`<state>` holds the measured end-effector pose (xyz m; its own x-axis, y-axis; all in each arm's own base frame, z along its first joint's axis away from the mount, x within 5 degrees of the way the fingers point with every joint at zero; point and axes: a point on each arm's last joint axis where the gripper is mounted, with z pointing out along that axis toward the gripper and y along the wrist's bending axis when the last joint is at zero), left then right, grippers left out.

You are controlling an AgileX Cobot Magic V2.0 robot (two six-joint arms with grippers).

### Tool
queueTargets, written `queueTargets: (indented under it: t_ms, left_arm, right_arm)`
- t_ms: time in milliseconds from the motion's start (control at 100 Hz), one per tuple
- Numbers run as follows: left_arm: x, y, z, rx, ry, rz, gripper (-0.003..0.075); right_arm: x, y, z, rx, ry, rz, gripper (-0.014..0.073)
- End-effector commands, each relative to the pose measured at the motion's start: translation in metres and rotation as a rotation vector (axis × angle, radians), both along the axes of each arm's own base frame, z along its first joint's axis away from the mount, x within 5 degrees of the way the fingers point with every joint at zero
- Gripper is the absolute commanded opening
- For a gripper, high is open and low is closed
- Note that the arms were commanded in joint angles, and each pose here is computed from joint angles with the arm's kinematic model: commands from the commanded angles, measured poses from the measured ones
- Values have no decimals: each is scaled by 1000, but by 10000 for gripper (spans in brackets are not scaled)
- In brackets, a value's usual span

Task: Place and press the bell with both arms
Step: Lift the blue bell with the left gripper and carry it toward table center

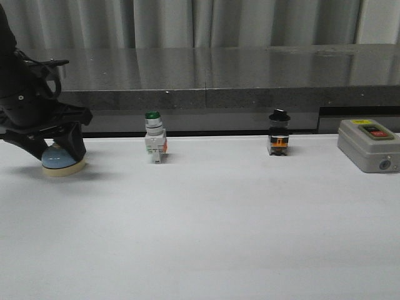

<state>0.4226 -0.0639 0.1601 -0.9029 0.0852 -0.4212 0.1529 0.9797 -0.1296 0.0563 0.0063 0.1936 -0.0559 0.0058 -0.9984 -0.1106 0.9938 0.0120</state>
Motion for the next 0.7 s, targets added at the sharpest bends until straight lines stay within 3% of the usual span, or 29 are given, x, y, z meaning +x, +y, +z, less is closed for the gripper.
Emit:
queueTargets:
  t_ms: [0,100,270,690]
  left_arm:
    - [3,-4,32,-19,-95,0,244]
    - [2,-4,34,-20,-94,-1,188]
    - [-4,-3,50,-23,-102,-14,167]
    - [-55,-4,148,-56,-191,-80,167]
  right_arm:
    - [-2,-1,14,-2,-120,-6,-60]
    - [-2,-1,14,-2,-120,-6,-60]
    - [-2,-1,14,-2,-120,-6,-60]
    - [-2,-1,14,-2,-120,-6,-60]
